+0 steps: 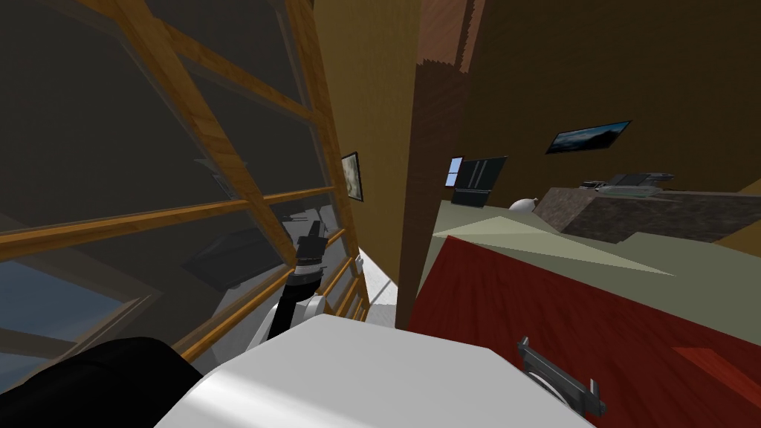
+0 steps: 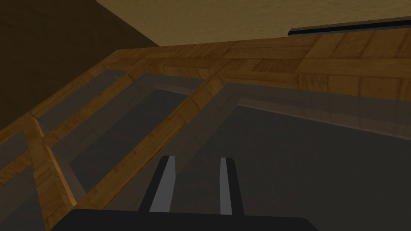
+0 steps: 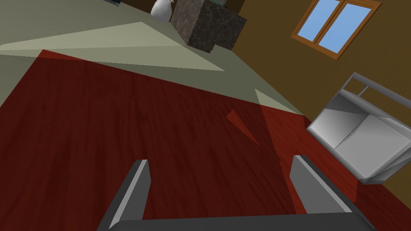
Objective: Push the door open
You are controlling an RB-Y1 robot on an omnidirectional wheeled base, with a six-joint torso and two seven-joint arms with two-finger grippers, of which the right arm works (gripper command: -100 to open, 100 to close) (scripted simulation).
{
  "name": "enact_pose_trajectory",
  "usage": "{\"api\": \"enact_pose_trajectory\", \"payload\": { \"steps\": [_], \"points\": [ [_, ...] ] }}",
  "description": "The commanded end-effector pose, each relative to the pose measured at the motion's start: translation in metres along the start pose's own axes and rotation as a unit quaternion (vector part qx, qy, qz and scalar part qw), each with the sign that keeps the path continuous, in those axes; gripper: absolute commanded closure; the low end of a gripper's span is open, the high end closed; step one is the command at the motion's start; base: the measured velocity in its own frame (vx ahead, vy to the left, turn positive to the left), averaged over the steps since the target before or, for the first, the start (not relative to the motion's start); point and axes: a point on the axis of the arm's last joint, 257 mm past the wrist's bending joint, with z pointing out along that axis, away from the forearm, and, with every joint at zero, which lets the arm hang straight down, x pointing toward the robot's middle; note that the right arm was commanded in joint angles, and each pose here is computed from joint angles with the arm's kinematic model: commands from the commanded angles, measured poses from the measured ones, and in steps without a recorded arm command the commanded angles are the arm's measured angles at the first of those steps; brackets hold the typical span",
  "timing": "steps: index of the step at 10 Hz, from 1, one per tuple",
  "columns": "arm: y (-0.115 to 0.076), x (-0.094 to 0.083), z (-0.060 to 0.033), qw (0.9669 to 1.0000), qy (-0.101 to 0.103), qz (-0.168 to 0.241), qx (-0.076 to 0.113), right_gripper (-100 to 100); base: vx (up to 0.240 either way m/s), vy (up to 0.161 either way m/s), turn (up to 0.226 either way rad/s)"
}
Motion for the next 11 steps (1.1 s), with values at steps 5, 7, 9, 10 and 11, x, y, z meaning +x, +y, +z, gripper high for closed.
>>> {"api": "enact_pose_trajectory", "payload": {
  "steps": [5, 7, 9, 10, 11],
  "points": [
    [0.0011, -0.0005, -0.0002, 1.0000, 0.000, 0.001, -0.001, -100, 0.000, 0.013, -0.001],
    [0.0011, -0.0005, -0.0002, 1.0000, 0.000, 0.001, -0.001, -100, 0.003, 0.007, -0.019],
    [0.0011, -0.0005, -0.0002, 1.0000, 0.000, 0.001, -0.001, -100, 0.000, 0.000, 0.000],
    [0.0011, -0.0005, -0.0002, 1.0000, 0.000, 0.001, -0.001, -100, -0.002, -0.005, 0.014],
    [0.0055, -0.0003, -0.0006, 0.9999, 0.000, 0.007, -0.009, -100, 0.011, 0.059, -0.072]
  ]
}}
